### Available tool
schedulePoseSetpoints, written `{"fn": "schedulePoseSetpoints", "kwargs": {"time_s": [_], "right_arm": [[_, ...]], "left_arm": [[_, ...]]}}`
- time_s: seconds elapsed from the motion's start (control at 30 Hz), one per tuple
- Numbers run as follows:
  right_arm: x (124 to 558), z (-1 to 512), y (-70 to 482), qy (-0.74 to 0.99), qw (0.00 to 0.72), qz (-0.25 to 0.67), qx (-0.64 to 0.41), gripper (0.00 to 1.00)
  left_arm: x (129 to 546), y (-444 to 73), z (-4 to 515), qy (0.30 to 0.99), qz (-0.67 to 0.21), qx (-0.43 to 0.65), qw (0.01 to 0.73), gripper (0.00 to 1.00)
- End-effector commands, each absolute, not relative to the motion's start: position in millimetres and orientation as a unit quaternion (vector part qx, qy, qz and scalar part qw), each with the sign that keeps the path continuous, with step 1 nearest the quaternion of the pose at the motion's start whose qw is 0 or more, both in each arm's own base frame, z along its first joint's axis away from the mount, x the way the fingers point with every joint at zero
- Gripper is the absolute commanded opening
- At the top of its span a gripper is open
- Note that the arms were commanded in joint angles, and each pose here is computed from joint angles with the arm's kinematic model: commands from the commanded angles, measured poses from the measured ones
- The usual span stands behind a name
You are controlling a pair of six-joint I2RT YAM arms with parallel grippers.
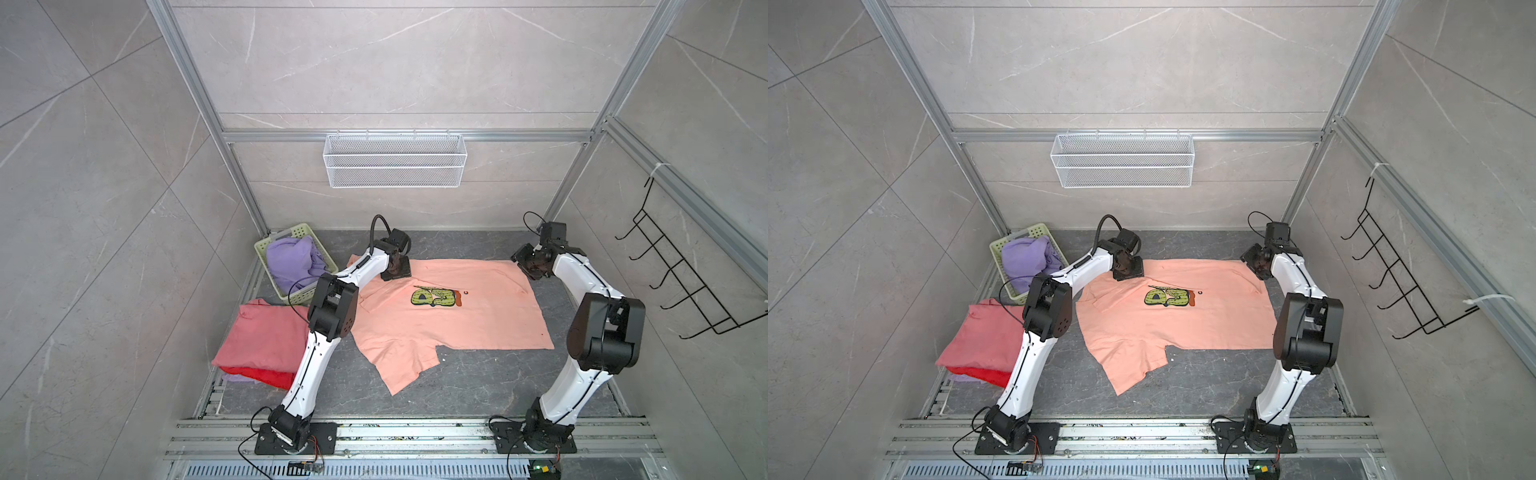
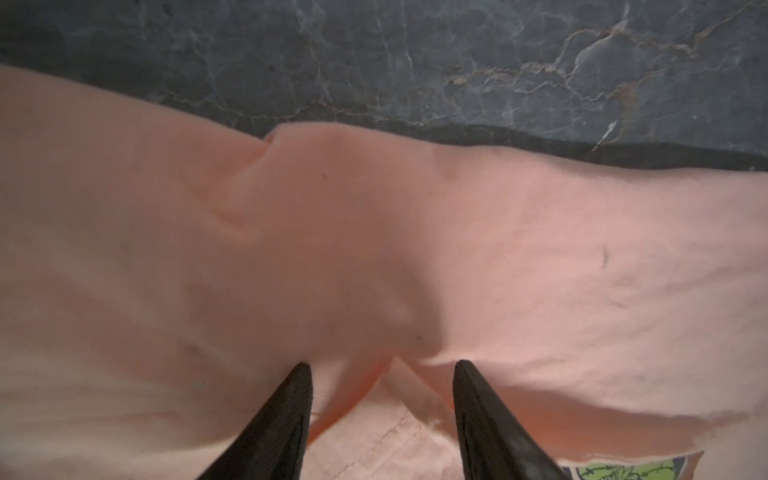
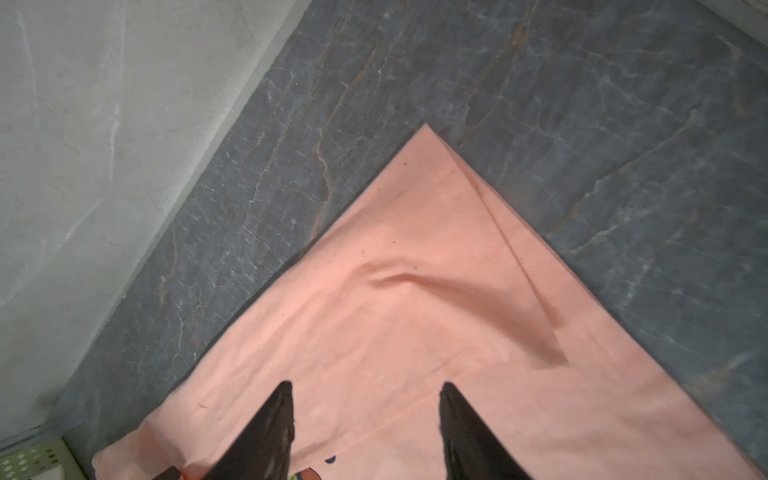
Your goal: Fold and stack the t-shirts
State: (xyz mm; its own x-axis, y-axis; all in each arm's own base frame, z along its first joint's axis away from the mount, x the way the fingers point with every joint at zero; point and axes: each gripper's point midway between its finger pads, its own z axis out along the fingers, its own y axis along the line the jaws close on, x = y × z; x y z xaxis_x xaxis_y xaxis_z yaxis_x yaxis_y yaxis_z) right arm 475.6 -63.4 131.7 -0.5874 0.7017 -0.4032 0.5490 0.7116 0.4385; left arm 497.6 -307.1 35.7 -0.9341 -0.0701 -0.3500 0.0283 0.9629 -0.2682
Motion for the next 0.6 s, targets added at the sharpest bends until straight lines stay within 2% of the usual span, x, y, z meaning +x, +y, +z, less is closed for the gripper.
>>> {"fn": "schedulePoseSetpoints", "kwargs": {"time_s": [0.0,0.2,0.37,0.47,0.57], "right_arm": [[453.2,130.6,-69.3,0.888,0.273,0.113,0.353,0.57],[441.5,126.4,-74.5,0.889,0.267,0.100,0.357,0.57],[439.8,126.5,-74.9,0.890,0.266,0.101,0.357,0.57],[437.6,124.0,-74.3,0.891,0.263,0.101,0.356,0.57],[435.1,120.1,-73.6,0.891,0.260,0.101,0.358,0.57]], "left_arm": [[500.3,-316.4,46.5,0.971,-0.141,-0.005,0.191,0.53],[489.0,-320.6,40.3,0.975,-0.131,-0.003,0.179,0.37],[476.6,-321.0,32.0,0.977,-0.137,-0.021,0.164,0.28],[474.7,-318.9,35.0,0.977,-0.134,-0.020,0.166,0.18],[475.6,-316.8,44.7,0.975,-0.131,-0.016,0.177,0.02]]}}
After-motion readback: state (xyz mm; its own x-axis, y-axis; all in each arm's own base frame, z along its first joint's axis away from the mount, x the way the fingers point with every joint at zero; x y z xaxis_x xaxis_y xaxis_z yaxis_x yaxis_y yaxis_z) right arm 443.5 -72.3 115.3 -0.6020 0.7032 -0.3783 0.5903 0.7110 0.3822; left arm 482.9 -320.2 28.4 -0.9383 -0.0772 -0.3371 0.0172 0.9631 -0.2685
